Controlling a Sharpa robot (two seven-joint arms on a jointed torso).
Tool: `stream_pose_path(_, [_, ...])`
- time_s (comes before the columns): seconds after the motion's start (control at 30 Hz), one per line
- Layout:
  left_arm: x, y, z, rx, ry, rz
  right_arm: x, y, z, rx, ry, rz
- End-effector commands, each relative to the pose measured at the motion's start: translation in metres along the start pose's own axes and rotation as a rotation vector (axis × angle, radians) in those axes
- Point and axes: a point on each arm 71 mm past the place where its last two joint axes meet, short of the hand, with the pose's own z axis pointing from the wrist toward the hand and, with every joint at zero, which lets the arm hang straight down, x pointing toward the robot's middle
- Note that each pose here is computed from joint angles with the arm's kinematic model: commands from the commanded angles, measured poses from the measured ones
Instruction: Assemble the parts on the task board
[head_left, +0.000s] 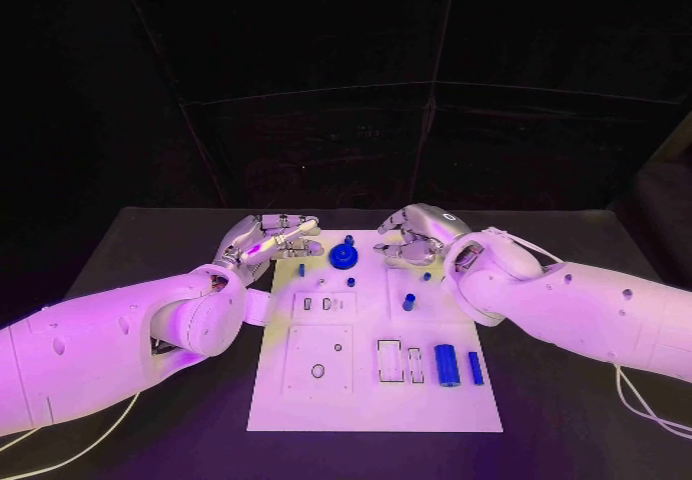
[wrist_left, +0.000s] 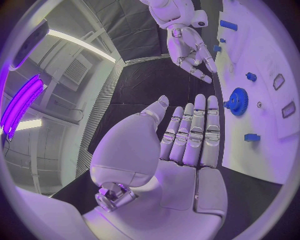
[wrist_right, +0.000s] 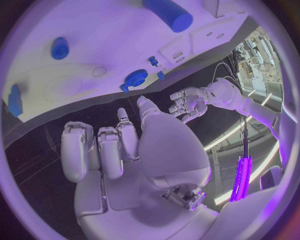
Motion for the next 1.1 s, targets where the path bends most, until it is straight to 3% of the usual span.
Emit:
stream_pose_path(0.03, [0.0006, -0.0016, 0.0003, 0.009, 0.010, -0.005, -0.014, -0.014, -0.013, -0.012, -0.044, 0.233])
stream_pose_path(0.2, [0.0008, -0.0014, 0.0006, 0.009, 0.011, -0.005, -0.028, -0.051, -0.031, 0.048, -0.021, 0.285])
stream_pose_path(0.5, [0.0040, -0.0007, 0.0022, 0.010, 0.020, -0.009, -0.042, -0.093, -0.043, 0.048, -0.001, 0.158])
stream_pose_path(0.7, [0.0040, -0.0002, 0.0028, 0.009, 0.020, -0.009, -0.043, -0.108, -0.041, 0.070, 0.009, 0.129])
stream_pose_path(1.1, [0.0028, 0.0006, 0.0034, 0.005, 0.021, -0.010, -0.025, -0.118, -0.040, 0.084, 0.044, 0.083])
